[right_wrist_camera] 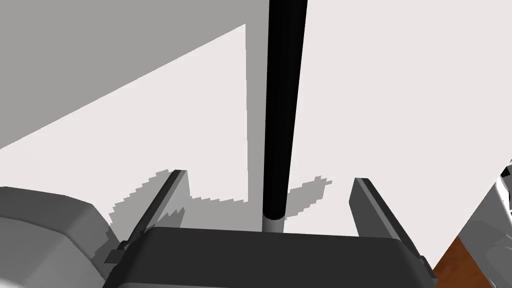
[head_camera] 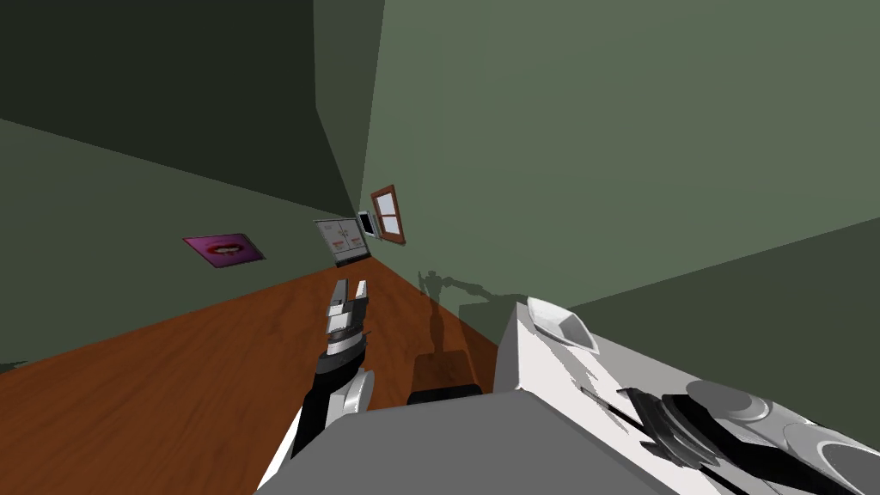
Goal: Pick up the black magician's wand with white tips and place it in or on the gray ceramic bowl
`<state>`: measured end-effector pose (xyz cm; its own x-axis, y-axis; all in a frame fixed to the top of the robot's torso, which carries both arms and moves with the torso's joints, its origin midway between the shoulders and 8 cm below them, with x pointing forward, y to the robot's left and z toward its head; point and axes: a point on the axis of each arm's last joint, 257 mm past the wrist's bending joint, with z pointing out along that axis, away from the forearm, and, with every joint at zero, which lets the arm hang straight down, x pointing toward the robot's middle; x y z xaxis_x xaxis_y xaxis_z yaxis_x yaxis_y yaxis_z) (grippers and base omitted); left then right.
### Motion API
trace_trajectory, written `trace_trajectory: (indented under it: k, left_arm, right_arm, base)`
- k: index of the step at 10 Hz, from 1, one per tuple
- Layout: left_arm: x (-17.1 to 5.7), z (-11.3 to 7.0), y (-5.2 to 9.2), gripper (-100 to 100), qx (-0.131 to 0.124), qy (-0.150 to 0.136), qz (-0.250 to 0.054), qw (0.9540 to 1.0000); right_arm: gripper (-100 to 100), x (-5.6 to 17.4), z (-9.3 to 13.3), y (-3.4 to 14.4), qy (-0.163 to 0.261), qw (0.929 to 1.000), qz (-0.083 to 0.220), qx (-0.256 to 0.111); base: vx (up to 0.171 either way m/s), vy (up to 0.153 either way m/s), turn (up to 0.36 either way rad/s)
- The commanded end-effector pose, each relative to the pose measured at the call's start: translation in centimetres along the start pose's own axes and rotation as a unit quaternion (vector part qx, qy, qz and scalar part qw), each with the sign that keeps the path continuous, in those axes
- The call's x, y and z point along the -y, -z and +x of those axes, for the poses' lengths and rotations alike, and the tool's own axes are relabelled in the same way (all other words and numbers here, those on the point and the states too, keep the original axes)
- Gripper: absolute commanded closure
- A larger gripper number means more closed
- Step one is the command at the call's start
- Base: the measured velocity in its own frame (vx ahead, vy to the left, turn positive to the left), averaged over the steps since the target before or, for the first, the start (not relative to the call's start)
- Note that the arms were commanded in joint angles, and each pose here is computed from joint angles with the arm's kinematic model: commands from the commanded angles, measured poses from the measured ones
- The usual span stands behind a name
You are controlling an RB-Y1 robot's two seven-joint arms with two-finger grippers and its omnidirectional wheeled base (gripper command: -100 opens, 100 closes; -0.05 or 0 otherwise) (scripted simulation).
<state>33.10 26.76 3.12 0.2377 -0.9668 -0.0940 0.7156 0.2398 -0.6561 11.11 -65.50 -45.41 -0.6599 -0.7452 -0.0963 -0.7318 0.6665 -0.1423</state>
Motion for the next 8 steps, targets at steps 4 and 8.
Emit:
trace_trajectory:
  k: [4,8]
  left_arm:
    - [0.0,0.0,0.0,0,0.000,0.000,0.000,1.0000]
    - [0.0,0.0,0.0,0,0.000,0.000,0.000,1.0000]
  right_arm:
    - [-100,-2.2,2.4,-0.5,0.000,0.9997,-0.007,-0.023]
    - [100,-2.8,2.5,-1.2,-0.002,0.9997,-0.008,-0.024]
  base:
    - [0.004,-0.041,0.025]
    - [0.009,-0.025,0.027]
